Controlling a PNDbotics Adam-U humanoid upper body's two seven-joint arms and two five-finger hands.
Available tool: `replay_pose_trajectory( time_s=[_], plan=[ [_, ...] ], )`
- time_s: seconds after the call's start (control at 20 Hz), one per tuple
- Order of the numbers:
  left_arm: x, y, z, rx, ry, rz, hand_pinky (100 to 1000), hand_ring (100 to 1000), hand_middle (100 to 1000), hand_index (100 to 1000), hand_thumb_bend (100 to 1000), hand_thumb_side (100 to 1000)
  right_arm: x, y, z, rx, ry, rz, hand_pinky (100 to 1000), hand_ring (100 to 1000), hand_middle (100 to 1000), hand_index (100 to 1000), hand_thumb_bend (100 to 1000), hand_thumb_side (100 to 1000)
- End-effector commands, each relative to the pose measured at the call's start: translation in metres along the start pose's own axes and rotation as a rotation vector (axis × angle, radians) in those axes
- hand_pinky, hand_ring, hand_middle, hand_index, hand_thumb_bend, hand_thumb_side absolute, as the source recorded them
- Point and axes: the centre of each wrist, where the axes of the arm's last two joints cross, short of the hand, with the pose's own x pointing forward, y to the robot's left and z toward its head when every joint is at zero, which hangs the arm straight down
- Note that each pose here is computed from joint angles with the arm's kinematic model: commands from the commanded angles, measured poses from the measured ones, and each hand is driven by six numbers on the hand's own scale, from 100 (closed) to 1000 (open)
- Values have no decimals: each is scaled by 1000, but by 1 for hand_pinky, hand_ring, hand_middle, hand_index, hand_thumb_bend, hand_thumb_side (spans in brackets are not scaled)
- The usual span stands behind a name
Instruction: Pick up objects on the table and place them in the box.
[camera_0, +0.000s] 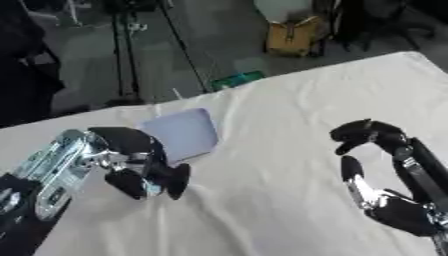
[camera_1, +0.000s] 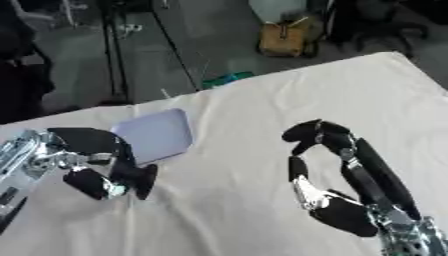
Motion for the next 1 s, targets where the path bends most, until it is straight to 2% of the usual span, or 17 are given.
replay_pose_trajectory(
  time_s=[0.05, 0.35, 1.0],
  plan=[
    [-9, 17, 13, 32, 10, -4, 1000, 909, 732, 783, 100, 694, 2, -2, -2, -3, -16, 7, 829, 603, 725, 788, 100, 576],
    [-15, 23, 17, 60, 20, 47, 1000, 907, 732, 783, 100, 675, 2, -2, -2, 1, -18, 7, 829, 603, 725, 788, 100, 575],
    [-52, 38, 20, 104, 74, 271, 1000, 903, 735, 784, 100, 682, 4, 0, -5, 20, -44, 4, 830, 604, 726, 787, 100, 572]
  ],
)
